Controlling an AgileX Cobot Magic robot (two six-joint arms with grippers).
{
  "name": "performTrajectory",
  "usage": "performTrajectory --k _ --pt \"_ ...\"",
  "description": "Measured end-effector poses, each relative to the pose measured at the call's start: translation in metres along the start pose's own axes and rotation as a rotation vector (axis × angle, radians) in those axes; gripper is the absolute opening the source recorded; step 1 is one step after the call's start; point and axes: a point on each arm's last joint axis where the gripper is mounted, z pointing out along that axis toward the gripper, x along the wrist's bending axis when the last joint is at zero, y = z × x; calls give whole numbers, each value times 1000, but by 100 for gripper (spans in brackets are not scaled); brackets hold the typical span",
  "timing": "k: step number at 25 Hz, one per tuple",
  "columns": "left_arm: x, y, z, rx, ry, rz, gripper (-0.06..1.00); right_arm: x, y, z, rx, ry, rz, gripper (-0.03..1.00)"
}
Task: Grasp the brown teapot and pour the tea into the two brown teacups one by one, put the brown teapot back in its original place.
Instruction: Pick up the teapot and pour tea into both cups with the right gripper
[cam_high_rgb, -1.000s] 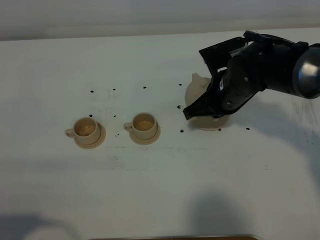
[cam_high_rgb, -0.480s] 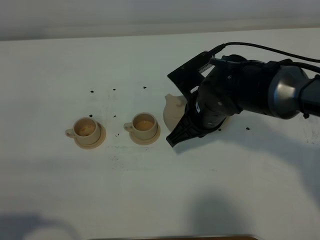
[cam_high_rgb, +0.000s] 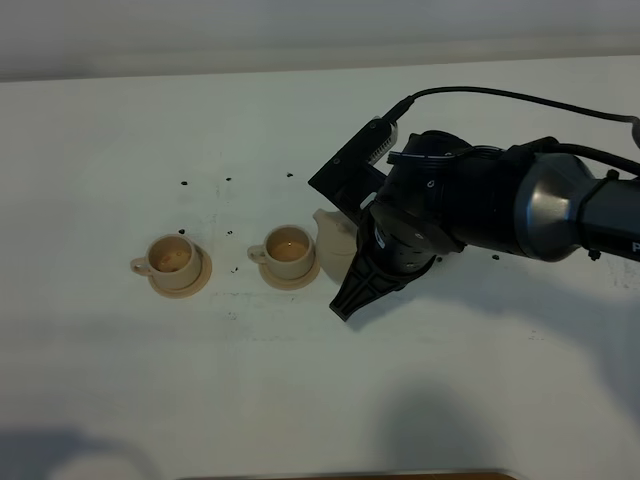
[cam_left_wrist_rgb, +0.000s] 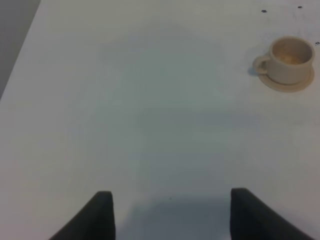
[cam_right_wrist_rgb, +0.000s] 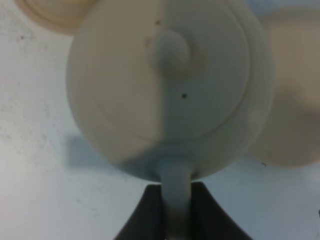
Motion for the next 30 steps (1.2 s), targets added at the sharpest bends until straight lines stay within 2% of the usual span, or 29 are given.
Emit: performTrajectory --k 30 --pt "0 0 0 0 0 0 49 8 0 -4 5 -81 -280 11"
